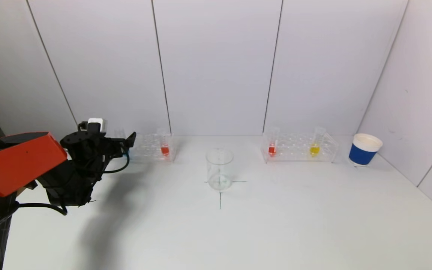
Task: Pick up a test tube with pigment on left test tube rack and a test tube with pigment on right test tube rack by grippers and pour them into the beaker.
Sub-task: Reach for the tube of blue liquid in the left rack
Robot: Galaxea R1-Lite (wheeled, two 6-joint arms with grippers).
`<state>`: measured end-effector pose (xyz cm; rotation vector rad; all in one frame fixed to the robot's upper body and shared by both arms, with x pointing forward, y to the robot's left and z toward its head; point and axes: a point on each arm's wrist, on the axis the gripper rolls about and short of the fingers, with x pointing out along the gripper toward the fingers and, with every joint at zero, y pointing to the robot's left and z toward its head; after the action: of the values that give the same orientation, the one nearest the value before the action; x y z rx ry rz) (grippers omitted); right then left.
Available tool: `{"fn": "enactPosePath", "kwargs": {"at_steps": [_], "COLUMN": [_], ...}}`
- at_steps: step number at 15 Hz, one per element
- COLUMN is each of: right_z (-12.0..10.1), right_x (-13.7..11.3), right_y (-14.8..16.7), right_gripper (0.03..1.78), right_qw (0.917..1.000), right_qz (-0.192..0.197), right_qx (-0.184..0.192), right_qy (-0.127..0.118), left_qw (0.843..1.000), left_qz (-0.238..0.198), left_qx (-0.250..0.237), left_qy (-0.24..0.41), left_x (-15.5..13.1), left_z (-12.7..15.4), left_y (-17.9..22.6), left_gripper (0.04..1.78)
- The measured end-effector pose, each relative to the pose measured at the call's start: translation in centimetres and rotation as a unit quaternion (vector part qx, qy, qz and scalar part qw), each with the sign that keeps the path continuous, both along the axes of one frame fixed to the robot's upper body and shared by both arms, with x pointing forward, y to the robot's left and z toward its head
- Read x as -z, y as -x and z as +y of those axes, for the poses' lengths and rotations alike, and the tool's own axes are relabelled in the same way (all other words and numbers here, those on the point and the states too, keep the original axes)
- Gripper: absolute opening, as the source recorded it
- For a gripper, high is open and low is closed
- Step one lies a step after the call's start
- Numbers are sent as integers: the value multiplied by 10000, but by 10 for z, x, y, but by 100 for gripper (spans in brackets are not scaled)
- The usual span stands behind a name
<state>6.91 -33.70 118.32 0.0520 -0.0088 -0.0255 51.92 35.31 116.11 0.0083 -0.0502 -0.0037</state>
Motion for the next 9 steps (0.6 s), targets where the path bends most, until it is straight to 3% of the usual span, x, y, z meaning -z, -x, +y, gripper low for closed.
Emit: {"fn": "enactPosePath", "kwargs": {"at_steps": [9], "right_z": [0], "right_x": [0], "right_y": [0], "right_gripper": [177], "right_qw": [10000], "right_qz": [1], "right_qx": [0], "right_qy": [0], "left_qw": [10000], "left_qz": [-22], "left_qx": [7], "left_qy": [-10], "left_x": [3], "left_z": [-1], "left_y": [-6], "left_gripper": [176]}}
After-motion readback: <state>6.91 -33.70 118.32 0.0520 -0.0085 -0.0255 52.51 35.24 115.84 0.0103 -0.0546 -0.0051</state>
